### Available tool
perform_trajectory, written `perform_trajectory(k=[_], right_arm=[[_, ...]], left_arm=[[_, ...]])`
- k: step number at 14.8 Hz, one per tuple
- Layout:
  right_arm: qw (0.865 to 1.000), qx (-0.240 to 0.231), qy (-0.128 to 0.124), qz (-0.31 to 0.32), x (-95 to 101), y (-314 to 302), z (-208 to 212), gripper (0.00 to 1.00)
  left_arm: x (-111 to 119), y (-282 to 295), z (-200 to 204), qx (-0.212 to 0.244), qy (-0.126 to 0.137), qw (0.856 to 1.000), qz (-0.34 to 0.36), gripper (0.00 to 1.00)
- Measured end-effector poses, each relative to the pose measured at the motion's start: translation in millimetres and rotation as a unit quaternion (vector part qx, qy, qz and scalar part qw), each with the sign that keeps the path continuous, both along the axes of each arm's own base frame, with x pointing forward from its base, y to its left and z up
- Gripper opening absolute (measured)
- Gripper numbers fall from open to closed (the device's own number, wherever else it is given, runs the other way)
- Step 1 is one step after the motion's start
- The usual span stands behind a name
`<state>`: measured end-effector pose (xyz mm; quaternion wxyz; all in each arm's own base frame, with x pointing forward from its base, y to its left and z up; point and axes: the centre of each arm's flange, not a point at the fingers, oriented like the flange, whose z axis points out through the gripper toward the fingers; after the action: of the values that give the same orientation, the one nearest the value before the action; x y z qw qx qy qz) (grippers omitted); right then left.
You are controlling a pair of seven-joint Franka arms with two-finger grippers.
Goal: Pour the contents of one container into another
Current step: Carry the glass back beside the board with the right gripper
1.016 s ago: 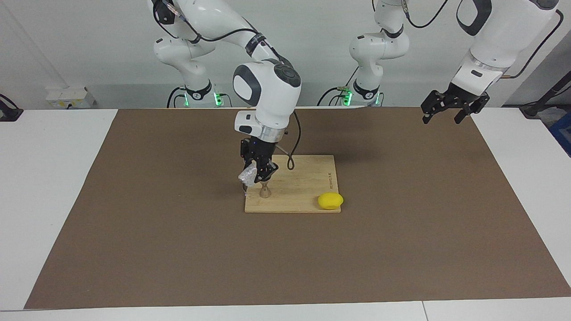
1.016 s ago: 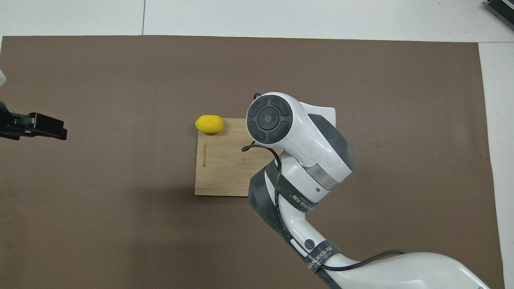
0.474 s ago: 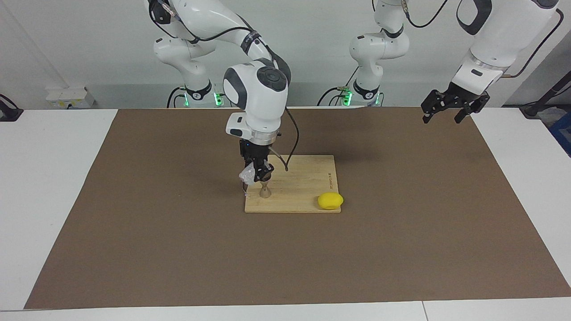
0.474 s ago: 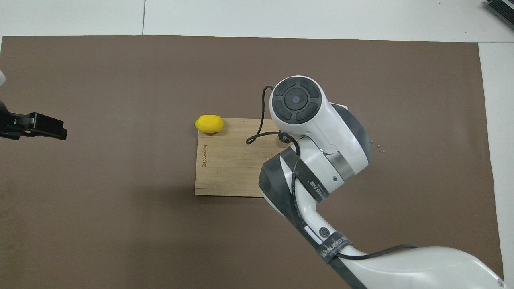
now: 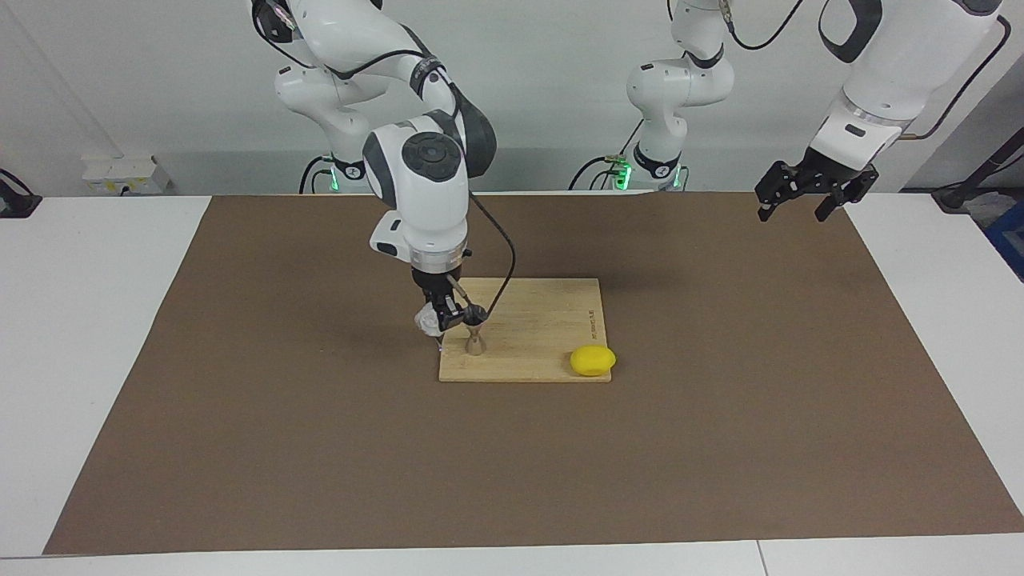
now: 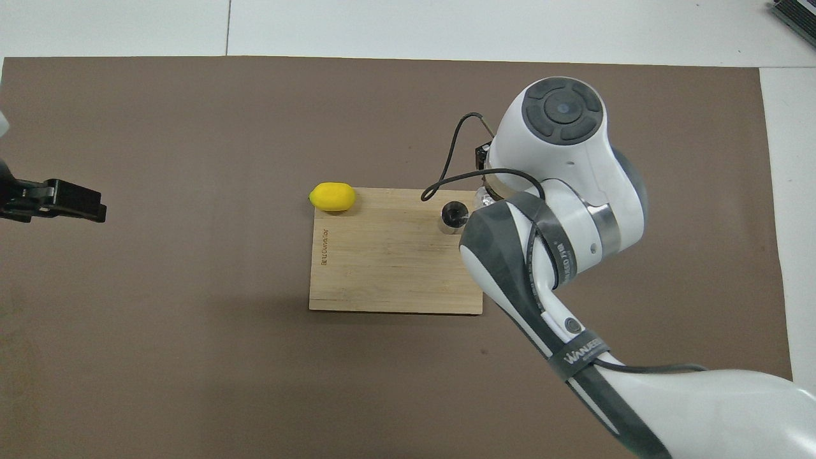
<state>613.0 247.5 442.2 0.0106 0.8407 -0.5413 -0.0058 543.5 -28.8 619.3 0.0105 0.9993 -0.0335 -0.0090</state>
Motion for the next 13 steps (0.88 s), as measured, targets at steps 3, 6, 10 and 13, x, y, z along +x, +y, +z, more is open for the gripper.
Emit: perform_trajectory(k=[3,6,10,13], right_arm=[[0.995,0.084,0.037,-0.045,16.2,-54.9,-9.4,0.51],[0.98,0.174,0.064,-0.072,23.2,-133.3,-40.2,0.51],[0.963,0.25,0.064,-0.08,3.3,-208.1,-100.9,0.51],[0.954,0.285,0.067,-0.072,-15.2,-243.3,-132.8,0.51]], left_arm=[[0.0,0.0,0.0,0.0,0.0,1.0,0.0,1.0],[0.0,0.0,0.0,0.0,0.0,1.0,0.0,1.0],[0.0,0.0,0.0,0.0,0.0,1.0,0.0,1.0],[0.0,0.0,0.0,0.0,0.0,1.0,0.0,1.0]])
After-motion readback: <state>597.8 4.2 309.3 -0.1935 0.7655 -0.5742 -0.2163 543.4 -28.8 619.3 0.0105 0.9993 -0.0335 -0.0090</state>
